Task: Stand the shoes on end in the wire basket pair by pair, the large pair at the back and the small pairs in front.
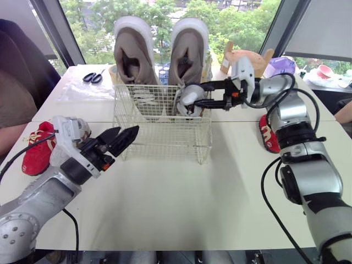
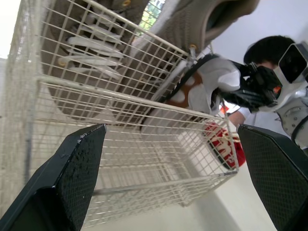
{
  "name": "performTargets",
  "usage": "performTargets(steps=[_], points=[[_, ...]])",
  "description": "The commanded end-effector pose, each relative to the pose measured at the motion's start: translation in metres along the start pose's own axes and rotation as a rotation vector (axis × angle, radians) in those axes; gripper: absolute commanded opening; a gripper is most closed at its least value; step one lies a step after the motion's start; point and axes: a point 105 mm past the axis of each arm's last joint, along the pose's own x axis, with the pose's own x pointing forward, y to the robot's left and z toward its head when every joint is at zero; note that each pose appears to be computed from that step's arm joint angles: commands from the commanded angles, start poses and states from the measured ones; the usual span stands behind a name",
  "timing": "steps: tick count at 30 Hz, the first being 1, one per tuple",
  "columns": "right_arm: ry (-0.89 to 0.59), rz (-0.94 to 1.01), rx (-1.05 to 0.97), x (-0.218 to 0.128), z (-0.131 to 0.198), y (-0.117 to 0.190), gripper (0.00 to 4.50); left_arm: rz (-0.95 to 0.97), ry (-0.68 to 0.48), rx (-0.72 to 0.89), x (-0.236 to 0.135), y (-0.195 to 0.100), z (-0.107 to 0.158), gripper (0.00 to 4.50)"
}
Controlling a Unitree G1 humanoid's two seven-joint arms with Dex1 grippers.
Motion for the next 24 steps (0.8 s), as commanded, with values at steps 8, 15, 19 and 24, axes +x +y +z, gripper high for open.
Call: performTargets(steps=[8,15,19,24], points=[[-0.132,-0.032,-0.045,-0.047,0.083,-0.004,4.18,0.228,-0.045,0.185,-0.009,0.041,0.045,4.5],[-0.223,-0.037,-0.05,-0.066,0.13,0.012,4.35,0.446,0.093,0.383,-0.011,0.089,0.064,4.5],[-0.155,0.097,-0.053,-0.051,0.132,0.042,4.35,0.579,0.149,0.435,0.003,0.119,0.083,4.5],[-0.043,0.229,-0.015,-0.034,0.109,0.075,4.35,0.631,0.359,0.462,0.027,0.145,0.084,4.5]])
